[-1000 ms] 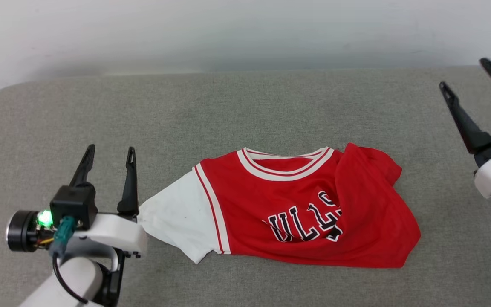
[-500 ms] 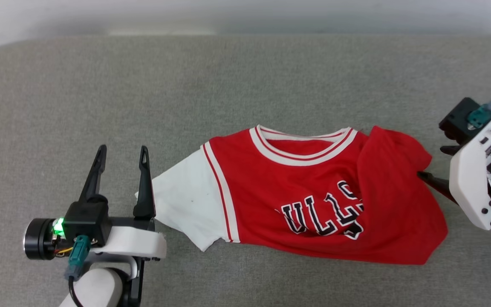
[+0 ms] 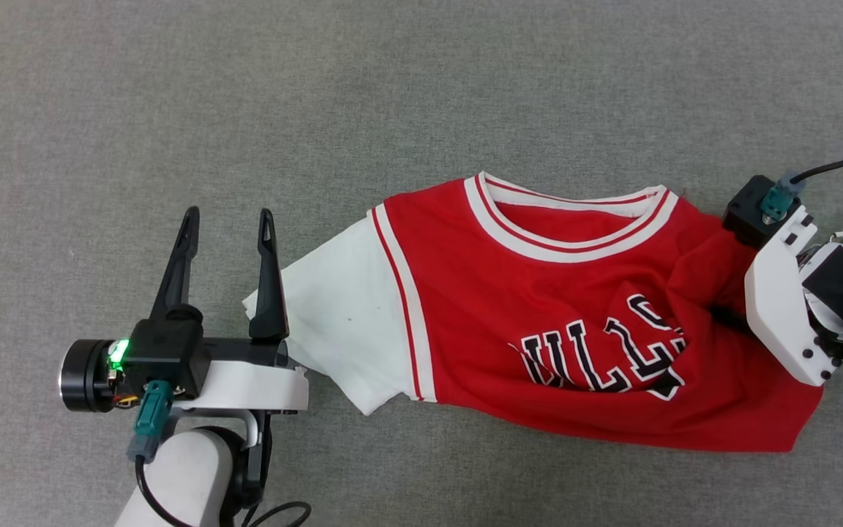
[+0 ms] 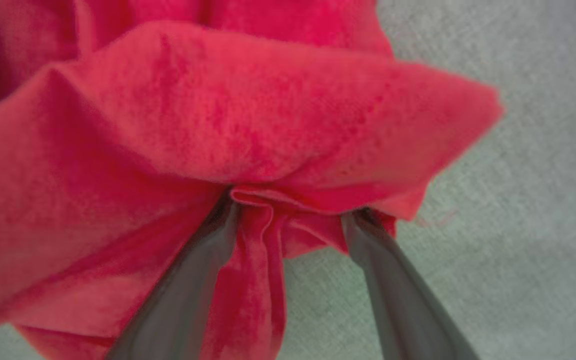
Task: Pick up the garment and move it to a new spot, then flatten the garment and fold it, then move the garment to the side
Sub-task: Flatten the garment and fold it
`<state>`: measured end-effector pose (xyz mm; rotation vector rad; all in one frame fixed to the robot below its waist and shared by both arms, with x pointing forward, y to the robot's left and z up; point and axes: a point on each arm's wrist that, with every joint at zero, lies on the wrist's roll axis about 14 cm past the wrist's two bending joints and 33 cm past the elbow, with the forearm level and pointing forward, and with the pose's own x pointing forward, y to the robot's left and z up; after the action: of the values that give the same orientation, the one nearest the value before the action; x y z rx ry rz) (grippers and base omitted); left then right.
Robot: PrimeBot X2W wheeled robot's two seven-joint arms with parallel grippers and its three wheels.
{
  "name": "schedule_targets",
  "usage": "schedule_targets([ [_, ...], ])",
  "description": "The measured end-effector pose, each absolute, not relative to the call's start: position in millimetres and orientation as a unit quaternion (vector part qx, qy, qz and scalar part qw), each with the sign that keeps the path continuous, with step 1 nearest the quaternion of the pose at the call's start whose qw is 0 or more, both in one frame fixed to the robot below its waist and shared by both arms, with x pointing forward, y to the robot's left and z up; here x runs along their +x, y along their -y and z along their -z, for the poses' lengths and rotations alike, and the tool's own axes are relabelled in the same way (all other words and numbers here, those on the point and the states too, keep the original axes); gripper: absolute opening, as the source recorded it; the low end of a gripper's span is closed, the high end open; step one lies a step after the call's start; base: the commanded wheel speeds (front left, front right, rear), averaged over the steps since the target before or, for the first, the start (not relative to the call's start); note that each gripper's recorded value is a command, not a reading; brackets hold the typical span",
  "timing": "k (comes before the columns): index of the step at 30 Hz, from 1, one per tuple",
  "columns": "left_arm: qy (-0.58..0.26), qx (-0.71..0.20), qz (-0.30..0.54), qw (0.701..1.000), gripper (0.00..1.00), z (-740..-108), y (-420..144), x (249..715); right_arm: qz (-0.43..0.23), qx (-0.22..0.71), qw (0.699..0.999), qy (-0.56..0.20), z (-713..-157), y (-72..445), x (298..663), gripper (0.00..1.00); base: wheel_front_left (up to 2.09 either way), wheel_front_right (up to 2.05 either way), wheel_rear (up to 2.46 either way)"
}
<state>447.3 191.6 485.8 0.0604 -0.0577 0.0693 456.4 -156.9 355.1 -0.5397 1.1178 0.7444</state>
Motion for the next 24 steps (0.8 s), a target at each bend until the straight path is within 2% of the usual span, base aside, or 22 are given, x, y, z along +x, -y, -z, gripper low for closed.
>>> schedule_targets([
  [2, 0.027, 0.03, -0.038, 0.998, 1.0, -484, -193, 448, -0.343, -0.245, 0.751, -0.508, -354, 156, 458, 1.0, 0.0, 0.0, 0.0],
  [3, 0.028, 0.03, -0.037, 0.998, 1.0, -485, -193, 447, -0.344, -0.242, 0.754, -0.505, -355, 156, 457, 0.0, 0.0, 0.0, 0.0],
  [9, 0.036, 0.028, -0.039, 0.998, 1.0, -493, -195, 440, -0.361, -0.224, 0.789, -0.445, -387, 142, 458, 0.0, 0.0, 0.0, 0.0],
  [13, 0.046, 0.026, -0.038, 0.998, 1.0, -503, -194, 429, -0.359, -0.229, 0.826, -0.37, -436, 145, 468, 0.0, 0.0, 0.0, 0.0],
  [17, 0.054, 0.022, -0.036, 0.998, 1.0, -510, -192, 418, -0.356, -0.23, 0.85, -0.311, -477, 154, 461, 0.0, 0.0, 0.0, 0.0],
  [20, 0.057, 0.018, -0.035, 0.998, 1.0, -513, -191, 410, -0.358, -0.222, 0.856, -0.299, -488, 163, 440, 0.0, 0.0, 0.0, 0.0],
  [24, 0.056, 0.011, -0.032, 0.998, 1.0, -515, -188, 398, -0.361, -0.19, 0.854, -0.323, -475, 175, 396, 0.0, 0.0, 0.0, 0.0],
])
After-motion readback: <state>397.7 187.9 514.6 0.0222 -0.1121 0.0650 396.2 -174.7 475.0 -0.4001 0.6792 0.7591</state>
